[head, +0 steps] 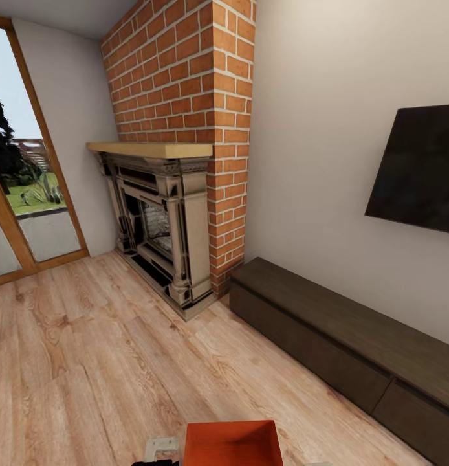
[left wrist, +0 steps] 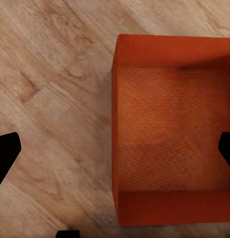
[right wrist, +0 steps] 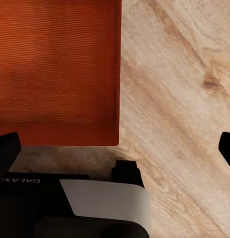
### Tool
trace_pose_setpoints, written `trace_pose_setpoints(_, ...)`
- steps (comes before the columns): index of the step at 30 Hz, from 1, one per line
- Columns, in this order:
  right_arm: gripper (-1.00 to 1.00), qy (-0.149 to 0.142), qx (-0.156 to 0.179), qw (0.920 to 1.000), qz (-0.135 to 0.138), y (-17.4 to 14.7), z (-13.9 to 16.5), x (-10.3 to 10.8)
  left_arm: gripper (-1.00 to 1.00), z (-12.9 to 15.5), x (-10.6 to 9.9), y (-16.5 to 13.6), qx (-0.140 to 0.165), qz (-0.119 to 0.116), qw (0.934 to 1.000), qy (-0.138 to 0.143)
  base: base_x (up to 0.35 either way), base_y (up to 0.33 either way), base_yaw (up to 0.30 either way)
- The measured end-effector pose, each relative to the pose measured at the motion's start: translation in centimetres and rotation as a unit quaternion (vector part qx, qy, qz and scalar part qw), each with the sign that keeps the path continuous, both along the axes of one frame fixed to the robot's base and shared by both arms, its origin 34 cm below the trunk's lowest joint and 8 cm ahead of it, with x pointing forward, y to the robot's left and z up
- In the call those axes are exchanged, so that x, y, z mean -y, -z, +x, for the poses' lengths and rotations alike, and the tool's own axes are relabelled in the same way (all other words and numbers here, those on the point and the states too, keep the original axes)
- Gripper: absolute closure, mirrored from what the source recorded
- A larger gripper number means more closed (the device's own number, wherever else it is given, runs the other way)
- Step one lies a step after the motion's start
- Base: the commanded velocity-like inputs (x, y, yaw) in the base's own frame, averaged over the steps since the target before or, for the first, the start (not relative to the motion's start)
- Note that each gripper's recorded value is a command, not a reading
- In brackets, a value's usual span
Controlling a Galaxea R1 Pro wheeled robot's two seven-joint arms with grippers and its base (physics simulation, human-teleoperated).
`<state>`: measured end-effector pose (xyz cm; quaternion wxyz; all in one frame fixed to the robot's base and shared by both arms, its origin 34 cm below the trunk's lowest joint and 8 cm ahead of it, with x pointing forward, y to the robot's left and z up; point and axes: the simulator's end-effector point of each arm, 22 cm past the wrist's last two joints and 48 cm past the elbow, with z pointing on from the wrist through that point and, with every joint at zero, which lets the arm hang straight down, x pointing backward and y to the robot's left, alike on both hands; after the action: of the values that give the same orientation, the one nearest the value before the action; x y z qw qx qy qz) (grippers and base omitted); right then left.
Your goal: Move the two storage containers from the living room to the garage. In the garage, place one container on the floor and stack the other container on top of it (either order is fine).
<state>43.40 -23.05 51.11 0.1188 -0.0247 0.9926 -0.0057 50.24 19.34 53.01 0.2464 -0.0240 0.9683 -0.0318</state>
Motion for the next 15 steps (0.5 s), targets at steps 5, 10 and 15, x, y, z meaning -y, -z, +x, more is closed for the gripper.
trace_pose_setpoints(5, -1.00, 0.000, 0.000, 1.0000, 0.000, 0.8, 0.0, 0.0, -1.00, 0.0, 0.0, 0.8, 0.000, 0.000, 1.0000, 0.000, 0.000, 0.000, 0.000)
trace_pose_setpoints(10, -1.00, 0.000, 0.000, 1.0000, 0.000, 1.7, 0.0, 0.0, -1.00, 0.0, 0.0, 1.7, 0.000, 0.000, 1.0000, 0.000, 0.000, 0.000, 0.000)
trace_pose_setpoints(15, -1.00, 0.000, 0.000, 1.0000, 0.000, 2.5, -0.1, 0.1, -1.00, -0.1, 0.0, 2.5, 0.001, 0.000, 1.0000, -0.001, 0.000, 0.000, 0.000)
